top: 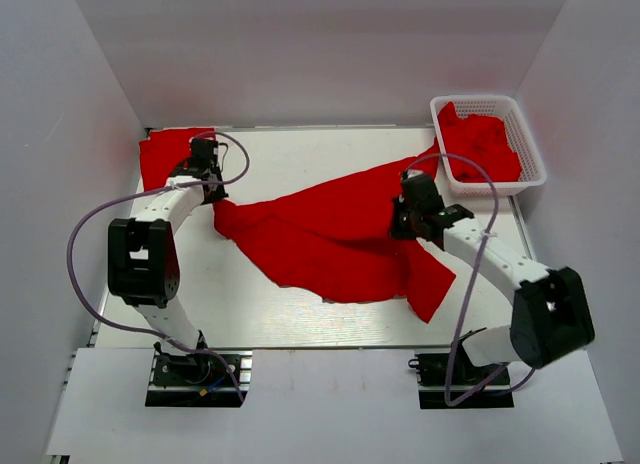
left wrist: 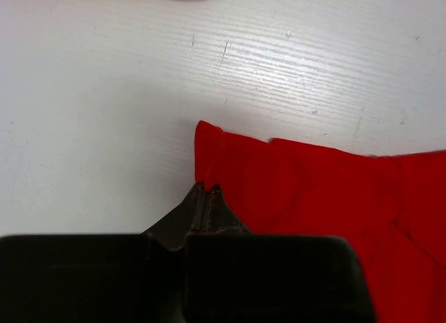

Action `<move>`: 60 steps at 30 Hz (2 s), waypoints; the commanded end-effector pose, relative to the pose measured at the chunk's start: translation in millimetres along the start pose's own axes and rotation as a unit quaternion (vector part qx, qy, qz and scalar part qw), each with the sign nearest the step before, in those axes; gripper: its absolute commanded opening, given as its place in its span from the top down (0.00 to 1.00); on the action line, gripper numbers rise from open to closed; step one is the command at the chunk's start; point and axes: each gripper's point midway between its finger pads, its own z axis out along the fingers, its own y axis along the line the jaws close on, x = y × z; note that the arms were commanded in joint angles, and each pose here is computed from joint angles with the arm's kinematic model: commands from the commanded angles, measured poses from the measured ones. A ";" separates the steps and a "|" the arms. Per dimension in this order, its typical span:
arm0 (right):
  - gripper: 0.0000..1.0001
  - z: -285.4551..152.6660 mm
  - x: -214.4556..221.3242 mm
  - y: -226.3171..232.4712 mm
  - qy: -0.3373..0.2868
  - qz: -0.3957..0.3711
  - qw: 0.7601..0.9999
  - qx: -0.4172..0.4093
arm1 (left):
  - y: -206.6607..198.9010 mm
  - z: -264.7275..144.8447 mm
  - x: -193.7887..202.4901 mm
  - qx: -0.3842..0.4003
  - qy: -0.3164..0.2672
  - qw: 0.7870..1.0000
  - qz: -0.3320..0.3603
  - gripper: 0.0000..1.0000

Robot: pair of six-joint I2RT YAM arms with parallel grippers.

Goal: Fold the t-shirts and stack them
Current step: Flatten out the tshirt

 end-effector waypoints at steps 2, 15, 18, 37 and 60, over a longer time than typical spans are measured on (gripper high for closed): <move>1.00 -58.0 -108.0 16.3 -0.196 -0.007 0.980 -0.002 | 5.6 -60.6 -74.3 0.010 -0.106 0.994 -0.029 1.00; 1.00 -329.4 -276.3 -47.7 -0.566 0.084 0.786 0.233 | 29.6 -282.9 -233.8 0.042 -0.400 0.916 0.005 1.00; 1.00 -402.0 -281.5 -58.1 -0.614 0.084 0.737 0.271 | 46.3 -351.6 -256.7 0.034 -0.474 0.880 0.002 1.00; 1.00 -617.4 -214.0 1.3 -0.743 -0.050 0.667 0.031 | 130.7 -669.1 -213.6 0.020 -0.751 0.660 0.003 1.00; 1.00 -369.3 -190.2 -21.8 -0.590 0.058 0.805 0.033 | 77.7 -509.9 -251.2 0.017 -0.657 0.751 0.064 1.00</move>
